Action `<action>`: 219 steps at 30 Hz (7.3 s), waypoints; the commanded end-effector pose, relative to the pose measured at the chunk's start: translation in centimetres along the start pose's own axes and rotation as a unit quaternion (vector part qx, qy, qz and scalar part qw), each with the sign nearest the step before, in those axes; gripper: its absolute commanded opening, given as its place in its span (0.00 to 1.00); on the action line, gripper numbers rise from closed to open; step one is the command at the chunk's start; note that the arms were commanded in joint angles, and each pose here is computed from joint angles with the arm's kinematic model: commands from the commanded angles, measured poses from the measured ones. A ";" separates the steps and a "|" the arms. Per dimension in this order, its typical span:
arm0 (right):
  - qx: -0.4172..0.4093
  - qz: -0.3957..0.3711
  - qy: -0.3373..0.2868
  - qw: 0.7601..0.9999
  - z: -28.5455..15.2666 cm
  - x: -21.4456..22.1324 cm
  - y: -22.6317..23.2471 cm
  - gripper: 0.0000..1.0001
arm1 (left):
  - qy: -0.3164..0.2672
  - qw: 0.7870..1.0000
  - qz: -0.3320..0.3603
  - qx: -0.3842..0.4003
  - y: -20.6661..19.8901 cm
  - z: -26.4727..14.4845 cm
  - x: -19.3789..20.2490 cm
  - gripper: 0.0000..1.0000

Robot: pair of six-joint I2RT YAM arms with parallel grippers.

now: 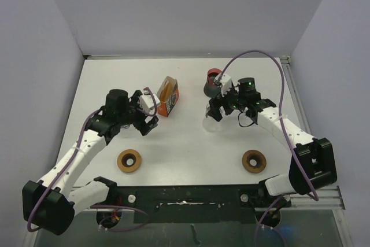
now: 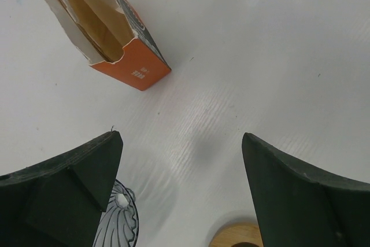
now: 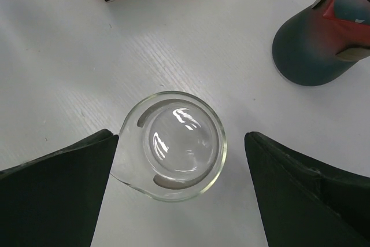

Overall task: Place the coffee filter in the dripper
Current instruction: Move the coffee server to the center of the board, then pick up the dripper holder from the center of the board, then place the dripper holder onto the coffee server.

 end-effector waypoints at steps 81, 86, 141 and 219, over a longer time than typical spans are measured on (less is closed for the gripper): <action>-0.087 -0.083 -0.063 0.991 -3.9 -3.9 5.8 0.98 | 0.309 0.910 0.192 0.198 -5.9 -3.7 15.6 0.66; -0.079 -0.074 -0.077 0.991 -4.9 -4.2 4.9 0.98 | 0.317 0.901 0.207 0.213 -5.8 -2.9 16.7 0.66; 0.066 0.013 -0.144 0.987 -11.6 -4.3 -5.3 0.98 | 0.046 0.964 0.183 0.185 -3.4 2.2 -11.7 0.19; 0.193 0.060 -0.137 0.970 -14.3 -3.0 -10.5 0.98 | 0.079 0.985 0.121 0.095 -2.8 8.5 -15.6 0.56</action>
Point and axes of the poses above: each gripper's point midway between its finger pads, its own z axis out along the fingers, its own y axis along the line the jaws close on, x = y × z, the point moved 1 cm from there along -z, back along the fingers, and after that the axes turned 9 degrees about z, right-handed, at the moved point
